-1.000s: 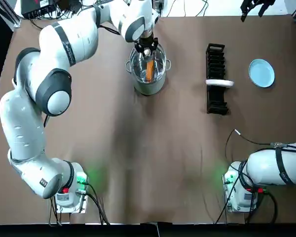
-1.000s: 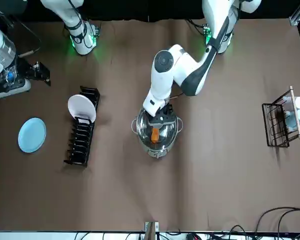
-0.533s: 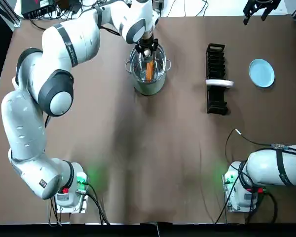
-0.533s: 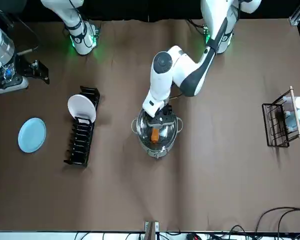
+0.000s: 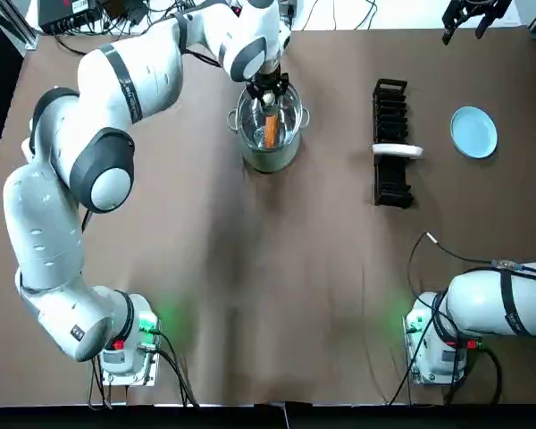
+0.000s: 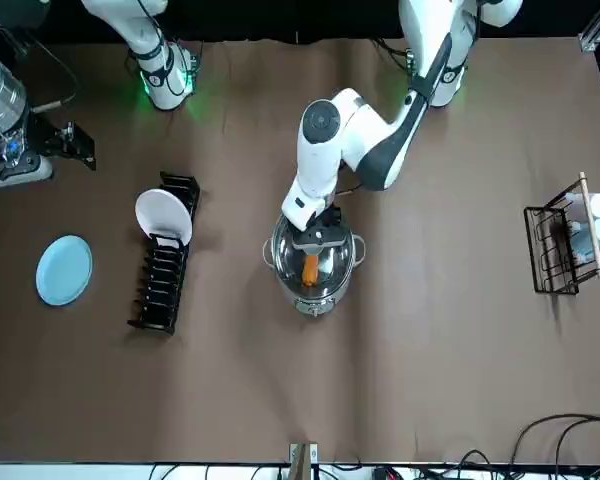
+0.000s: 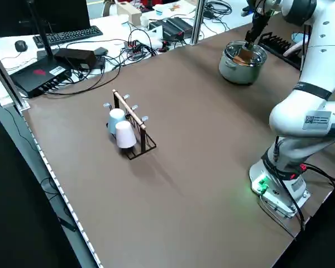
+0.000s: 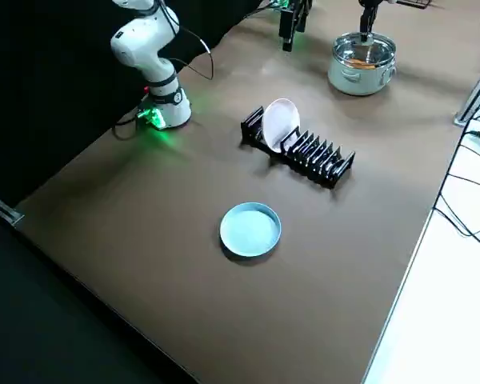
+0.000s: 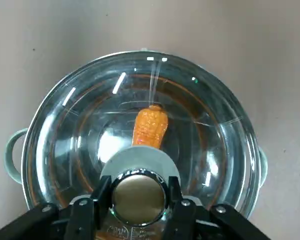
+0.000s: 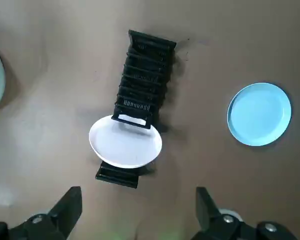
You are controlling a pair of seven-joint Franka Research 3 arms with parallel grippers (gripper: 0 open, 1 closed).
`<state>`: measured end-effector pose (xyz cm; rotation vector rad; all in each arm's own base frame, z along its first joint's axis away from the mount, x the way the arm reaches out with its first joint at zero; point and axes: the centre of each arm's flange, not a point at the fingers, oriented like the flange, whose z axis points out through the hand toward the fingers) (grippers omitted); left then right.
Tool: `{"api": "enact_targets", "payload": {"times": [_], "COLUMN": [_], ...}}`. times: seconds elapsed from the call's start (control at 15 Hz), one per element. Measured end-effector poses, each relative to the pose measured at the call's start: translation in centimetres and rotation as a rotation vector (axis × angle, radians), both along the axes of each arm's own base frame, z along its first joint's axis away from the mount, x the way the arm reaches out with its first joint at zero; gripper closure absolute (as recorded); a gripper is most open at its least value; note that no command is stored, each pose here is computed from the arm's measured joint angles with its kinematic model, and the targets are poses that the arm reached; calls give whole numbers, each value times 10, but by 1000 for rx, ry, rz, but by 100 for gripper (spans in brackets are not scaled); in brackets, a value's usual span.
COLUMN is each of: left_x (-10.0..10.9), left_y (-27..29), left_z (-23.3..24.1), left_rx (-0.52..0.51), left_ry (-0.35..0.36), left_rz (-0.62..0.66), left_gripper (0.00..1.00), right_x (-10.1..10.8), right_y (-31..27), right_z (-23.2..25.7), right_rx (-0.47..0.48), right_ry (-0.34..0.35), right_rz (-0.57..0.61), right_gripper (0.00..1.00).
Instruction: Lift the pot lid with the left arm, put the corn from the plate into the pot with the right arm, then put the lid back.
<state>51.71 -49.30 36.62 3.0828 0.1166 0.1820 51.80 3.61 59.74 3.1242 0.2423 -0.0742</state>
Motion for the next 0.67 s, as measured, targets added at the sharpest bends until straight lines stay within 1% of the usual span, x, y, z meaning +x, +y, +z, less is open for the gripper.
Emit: {"api": "enact_targets", "payload": {"times": [0.67], "left_x": [0], "left_y": [1], "left_z": [-9], "left_rx": [13], "left_ry": [14], "left_rz": [1], "left_gripper": [50], "right_x": [1], "right_y": [1], "right_z": [-2], "right_rx": [1], "right_ry": [-4], "right_rz": [2], "right_gripper": [0]}}
